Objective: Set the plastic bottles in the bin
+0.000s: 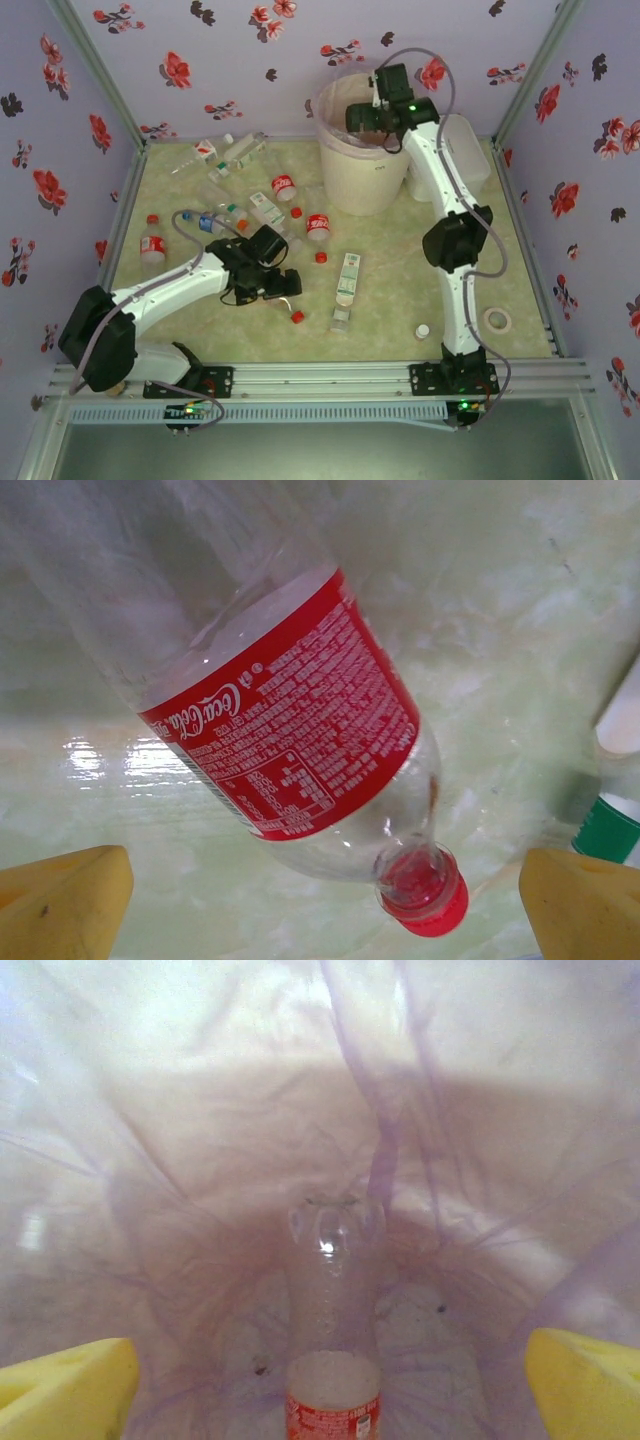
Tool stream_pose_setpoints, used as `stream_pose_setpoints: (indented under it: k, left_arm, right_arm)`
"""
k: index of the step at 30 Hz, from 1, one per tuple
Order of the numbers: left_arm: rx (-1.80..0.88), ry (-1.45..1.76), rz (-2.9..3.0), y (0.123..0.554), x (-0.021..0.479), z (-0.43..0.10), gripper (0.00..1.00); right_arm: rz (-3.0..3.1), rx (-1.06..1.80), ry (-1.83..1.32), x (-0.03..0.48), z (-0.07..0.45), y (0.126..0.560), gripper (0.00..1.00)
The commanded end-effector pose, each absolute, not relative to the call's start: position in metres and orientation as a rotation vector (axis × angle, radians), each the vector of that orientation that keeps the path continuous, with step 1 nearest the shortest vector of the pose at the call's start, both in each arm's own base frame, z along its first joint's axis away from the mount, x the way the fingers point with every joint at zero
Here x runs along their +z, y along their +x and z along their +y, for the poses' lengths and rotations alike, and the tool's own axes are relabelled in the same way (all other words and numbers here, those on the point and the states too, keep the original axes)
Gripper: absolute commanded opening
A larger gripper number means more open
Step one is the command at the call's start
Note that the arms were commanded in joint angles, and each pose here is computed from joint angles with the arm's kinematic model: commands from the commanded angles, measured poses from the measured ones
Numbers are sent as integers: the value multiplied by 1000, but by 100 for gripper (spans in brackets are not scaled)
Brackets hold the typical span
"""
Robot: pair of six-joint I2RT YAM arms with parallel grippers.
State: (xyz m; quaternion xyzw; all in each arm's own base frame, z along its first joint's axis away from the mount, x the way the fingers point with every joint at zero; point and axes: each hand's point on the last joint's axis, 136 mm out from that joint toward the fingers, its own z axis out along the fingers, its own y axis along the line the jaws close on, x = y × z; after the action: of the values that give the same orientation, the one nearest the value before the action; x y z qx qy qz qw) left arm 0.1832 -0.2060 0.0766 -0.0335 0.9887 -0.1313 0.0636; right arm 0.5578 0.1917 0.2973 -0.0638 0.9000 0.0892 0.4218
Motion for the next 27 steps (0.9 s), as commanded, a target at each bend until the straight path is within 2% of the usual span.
stream_pose_setpoints:
  k: [1,10,16,22,27]
  left_arm:
    - [-451,-156,2969,184,68,-213,100]
    - [-422,-187,2989,190,42,-218,98]
    - [-416,-220,2976,192,42,-217,79]
    - [-414,-268,2970,191,43,-213,63]
    - [-331,-257,2905,200,66,-199,48]
  right_arm:
    - [2064,297,-90,409,176,512,100]
    - [1975,398,-32,467,155,441,100]
    - [2002,482,14,458,143,413,99]
    - [2015,761,129,435,135,392,98]
    - [2019,741,166,423,115,370,97]
